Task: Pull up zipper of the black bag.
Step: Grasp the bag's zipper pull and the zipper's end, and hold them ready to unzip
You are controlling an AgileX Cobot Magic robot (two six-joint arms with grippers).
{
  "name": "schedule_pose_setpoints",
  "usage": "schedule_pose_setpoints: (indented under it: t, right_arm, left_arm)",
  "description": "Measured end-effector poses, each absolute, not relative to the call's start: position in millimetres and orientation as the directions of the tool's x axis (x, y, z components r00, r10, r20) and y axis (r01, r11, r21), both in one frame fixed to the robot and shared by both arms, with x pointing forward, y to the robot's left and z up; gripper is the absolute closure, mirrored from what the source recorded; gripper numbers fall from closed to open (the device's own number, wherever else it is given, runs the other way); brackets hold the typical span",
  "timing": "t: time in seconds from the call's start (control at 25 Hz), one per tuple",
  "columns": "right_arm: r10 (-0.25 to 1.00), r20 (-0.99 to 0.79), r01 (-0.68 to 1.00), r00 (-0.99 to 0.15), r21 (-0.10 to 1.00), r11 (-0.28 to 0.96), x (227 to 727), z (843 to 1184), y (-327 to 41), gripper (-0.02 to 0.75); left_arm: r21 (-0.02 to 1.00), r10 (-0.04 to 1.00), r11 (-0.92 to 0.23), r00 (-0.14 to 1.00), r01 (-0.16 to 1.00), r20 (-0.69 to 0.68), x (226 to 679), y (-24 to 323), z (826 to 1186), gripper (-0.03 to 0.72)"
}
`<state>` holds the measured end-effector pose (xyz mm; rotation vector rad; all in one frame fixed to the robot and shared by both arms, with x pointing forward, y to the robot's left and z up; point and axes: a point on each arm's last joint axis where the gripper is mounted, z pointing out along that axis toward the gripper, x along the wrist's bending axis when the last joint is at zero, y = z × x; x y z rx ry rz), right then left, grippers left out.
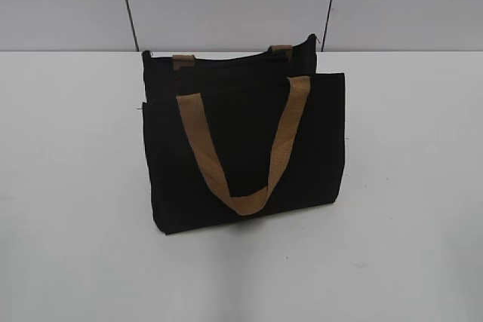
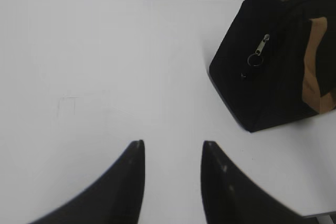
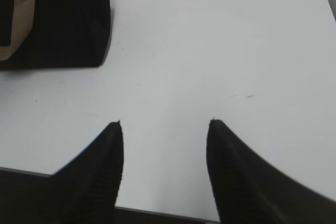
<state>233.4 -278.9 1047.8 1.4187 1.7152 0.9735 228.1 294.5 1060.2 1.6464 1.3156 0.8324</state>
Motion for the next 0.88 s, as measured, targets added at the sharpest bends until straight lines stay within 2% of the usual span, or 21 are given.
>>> schedule_pose_setpoints:
  t: [0.2,0.28,0.32,0.48,0.56,0.72,0.88]
  right_arm:
    - [0.986,-0.050,0.462,-0.158,0.879,0.119,233.4,1047.8,-278.9,0.336]
    - [0.986,-0.050,0.462,-0.158,0.879,0.119,233.4,1047.8,-278.9,0.336]
    - [0.986,-0.050,0.462,-0.158,0.879,0.119,233.4,1047.8,-278.9,0.336]
    - [0.986,-0.050,0.462,-0.158,0.879,0.119,233.4,1047.8,-278.9,0.336]
    - [0.986,-0.050,0.462,-0.158,0.879,0.119,233.4,1047.8,-278.9,0.336]
    - [0.986,-0.050,0.462,-0.158,0.879,0.119,233.4,1047.8,-278.9,0.336]
    - [0.986,-0.050,0.462,-0.158,0.879,0.119,233.4,1047.8,-278.9,0.336]
  left_arm:
    - [0.908,0.974,-0.088,0.225,0.410,-0.007,228.1,294.7,1060.2,0.426]
    - [0.907,0.976,-0.094,0.218,0.409,0.003,228.3,295.6,1060.2,0.393]
    - [0.907,0.977,-0.099,0.212,0.409,0.011,228.4,296.4,1060.1,0.363]
    - [0.906,0.980,-0.113,0.196,0.408,0.034,228.8,298.7,1060.0,0.151]
    - [0.906,0.980,-0.114,0.194,0.408,0.036,228.8,298.8,1060.0,0.071]
    - [0.909,0.981,-0.117,0.190,0.401,0.042,228.8,299.4,1061.1,0.041]
    - [0.960,0.985,-0.118,0.153,0.252,0.081,230.9,302.5,1084.1,0.067]
